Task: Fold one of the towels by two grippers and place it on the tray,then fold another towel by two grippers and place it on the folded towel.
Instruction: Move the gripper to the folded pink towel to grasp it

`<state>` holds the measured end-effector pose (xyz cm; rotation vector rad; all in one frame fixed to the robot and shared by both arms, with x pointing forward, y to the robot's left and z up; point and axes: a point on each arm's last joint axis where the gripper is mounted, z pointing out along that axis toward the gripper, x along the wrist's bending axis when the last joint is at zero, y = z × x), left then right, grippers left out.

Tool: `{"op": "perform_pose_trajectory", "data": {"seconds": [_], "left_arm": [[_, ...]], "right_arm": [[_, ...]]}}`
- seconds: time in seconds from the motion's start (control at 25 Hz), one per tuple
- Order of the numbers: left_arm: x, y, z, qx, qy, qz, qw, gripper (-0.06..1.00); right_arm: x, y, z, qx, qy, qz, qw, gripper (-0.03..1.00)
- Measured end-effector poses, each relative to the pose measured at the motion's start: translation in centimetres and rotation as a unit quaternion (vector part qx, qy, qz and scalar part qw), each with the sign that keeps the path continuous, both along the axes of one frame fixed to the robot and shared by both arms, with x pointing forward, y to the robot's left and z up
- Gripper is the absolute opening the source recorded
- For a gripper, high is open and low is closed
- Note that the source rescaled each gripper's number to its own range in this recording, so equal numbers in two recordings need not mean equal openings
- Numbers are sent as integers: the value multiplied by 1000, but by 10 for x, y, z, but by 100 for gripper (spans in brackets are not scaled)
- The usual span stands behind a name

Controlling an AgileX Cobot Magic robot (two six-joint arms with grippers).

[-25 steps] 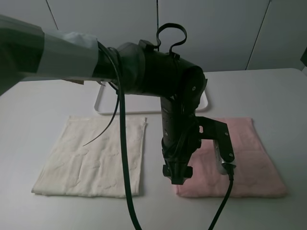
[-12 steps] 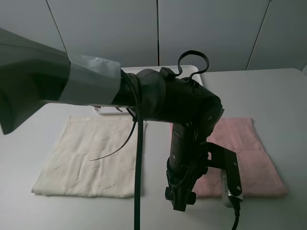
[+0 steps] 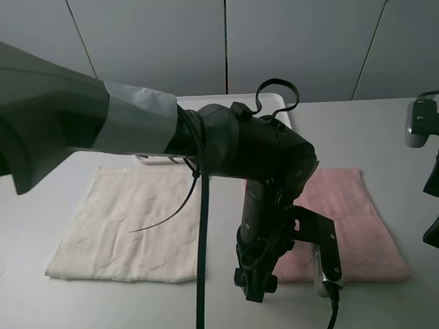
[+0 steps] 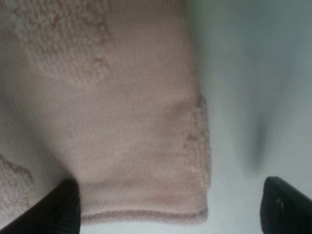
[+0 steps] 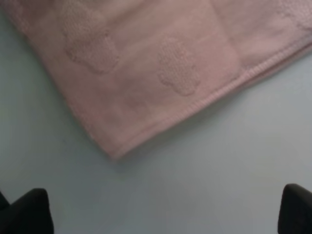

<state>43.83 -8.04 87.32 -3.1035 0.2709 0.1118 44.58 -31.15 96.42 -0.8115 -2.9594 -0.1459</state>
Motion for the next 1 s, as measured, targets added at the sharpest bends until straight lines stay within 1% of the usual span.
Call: {"op": "perform_pose_trajectory", "data": {"seconds": [0.12, 0.24, 0.36, 0.48, 0.64, 0.8, 1.0], "left_arm": [[1, 1, 0, 4, -6, -3, 1000, 100], [1, 1, -1, 5, -8, -3, 1000, 100], [2, 1, -1, 6, -9, -3, 1000, 100], [2, 1, -1, 6, -9, -3, 1000, 100], [2, 1, -1, 8, -12, -5, 1000, 100], [3, 1, -1, 9, -14, -6, 1000, 100], [3, 2, -1, 9, -14, -6, 1000, 100]], "right_arm": [[-11, 3, -14, 6, 5, 30, 1000, 100], [-22, 12, -27, 1, 16, 92, 996, 100], [-31, 17, -37, -36, 18, 170, 985, 100], [-36, 16, -43, -71, 16, 226, 971, 100], [-39, 16, -51, -78, -6, 241, 967, 100], [-47, 19, -57, -59, -2, 265, 962, 100], [-49, 22, -61, -44, -20, 278, 959, 100]]}}
